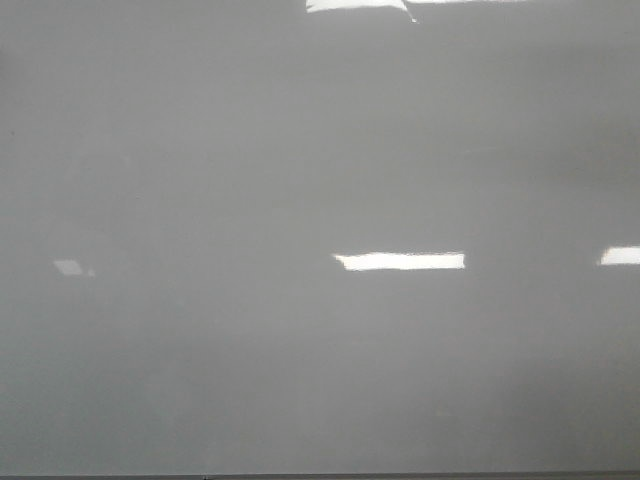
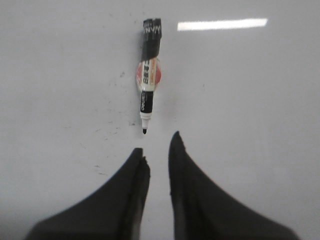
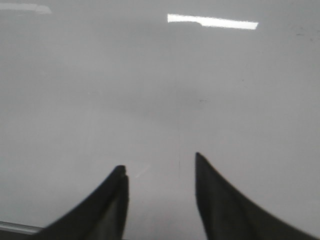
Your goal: Write number 7 on whiteboard
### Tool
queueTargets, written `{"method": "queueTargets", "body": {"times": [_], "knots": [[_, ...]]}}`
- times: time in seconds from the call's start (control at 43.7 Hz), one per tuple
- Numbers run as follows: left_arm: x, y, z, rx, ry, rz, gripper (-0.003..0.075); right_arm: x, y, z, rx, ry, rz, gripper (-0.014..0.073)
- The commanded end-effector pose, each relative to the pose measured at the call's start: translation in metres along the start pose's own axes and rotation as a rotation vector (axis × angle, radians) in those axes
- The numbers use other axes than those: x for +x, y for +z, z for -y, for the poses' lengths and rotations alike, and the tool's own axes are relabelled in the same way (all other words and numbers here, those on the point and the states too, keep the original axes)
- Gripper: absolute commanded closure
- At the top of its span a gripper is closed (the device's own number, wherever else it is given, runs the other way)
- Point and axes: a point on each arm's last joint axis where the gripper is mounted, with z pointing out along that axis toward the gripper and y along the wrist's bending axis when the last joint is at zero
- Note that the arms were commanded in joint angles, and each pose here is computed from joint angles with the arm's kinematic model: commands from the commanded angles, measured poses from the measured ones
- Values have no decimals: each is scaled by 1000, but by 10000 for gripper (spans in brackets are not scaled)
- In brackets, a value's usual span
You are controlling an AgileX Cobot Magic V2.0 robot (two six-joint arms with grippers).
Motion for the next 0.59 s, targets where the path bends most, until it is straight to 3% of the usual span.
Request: {"method": "queueTargets", "body": {"times": [0.0, 0.091, 0.16, 0.572], "knots": [[-13, 7, 0, -4, 12, 45, 393, -14, -3, 0, -2, -14, 90, 39], [-14, 18, -1, -3, 10, 9, 248, -14, -3, 0, -2, -14, 90, 24], [-16, 28, -1, -4, 14, -22, 188, -14, -3, 0, -2, -14, 90, 24], [-45, 97, -4, -13, 41, -143, 185, -13, -3, 0, -2, -14, 89, 24]]}}
